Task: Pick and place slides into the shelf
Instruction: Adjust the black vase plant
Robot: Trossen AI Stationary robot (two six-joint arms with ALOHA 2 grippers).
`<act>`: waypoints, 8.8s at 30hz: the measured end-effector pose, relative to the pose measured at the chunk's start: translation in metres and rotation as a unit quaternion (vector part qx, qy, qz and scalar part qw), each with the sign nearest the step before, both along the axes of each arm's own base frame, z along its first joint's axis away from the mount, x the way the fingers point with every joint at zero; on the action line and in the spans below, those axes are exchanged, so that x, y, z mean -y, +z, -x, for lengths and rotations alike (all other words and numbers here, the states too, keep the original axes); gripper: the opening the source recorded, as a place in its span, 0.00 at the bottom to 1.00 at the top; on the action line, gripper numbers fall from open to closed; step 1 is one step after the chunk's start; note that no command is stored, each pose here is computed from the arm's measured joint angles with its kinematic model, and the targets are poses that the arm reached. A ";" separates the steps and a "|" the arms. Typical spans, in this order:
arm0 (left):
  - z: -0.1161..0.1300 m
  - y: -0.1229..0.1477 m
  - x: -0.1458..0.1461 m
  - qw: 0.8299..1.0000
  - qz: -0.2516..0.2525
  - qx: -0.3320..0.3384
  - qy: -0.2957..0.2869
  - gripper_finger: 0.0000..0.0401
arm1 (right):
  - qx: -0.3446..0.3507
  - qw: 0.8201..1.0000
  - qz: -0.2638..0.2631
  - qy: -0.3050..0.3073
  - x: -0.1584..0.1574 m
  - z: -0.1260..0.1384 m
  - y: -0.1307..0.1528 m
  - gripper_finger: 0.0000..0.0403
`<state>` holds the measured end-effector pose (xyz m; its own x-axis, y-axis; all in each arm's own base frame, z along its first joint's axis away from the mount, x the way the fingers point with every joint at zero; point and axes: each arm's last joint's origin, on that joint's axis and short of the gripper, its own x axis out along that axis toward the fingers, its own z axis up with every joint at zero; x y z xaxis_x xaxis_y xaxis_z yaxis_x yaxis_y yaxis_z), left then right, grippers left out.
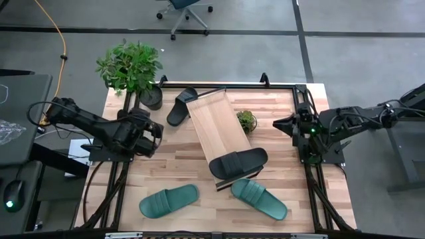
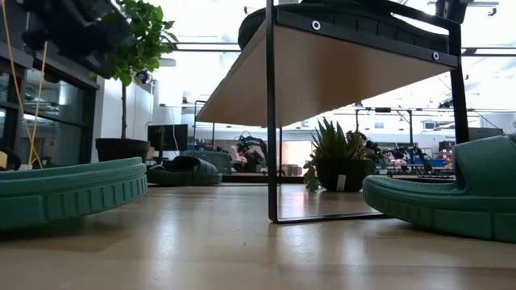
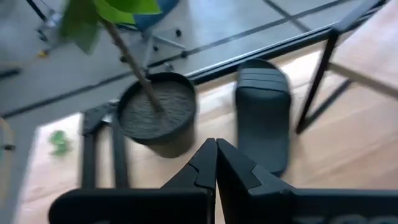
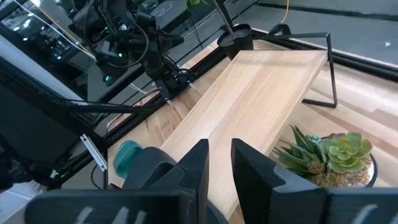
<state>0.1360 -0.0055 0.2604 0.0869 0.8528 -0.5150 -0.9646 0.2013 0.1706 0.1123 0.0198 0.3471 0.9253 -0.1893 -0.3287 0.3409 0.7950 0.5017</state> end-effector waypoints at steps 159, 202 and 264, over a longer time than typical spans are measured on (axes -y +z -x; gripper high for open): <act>-0.005 -0.085 -0.151 0.974 -0.073 -0.094 0.195 0.40 | 0.004 0.998 -0.050 -0.048 0.006 0.000 -0.002 0.15; -0.005 -0.071 -0.102 0.983 0.028 -0.179 -0.025 0.40 | -0.023 0.997 -0.029 -0.061 0.007 0.002 -0.006 0.15; 0.000 -0.068 -0.110 0.940 0.147 -0.148 -0.271 0.40 | -0.028 0.998 -0.004 -0.054 0.007 0.002 -0.006 0.15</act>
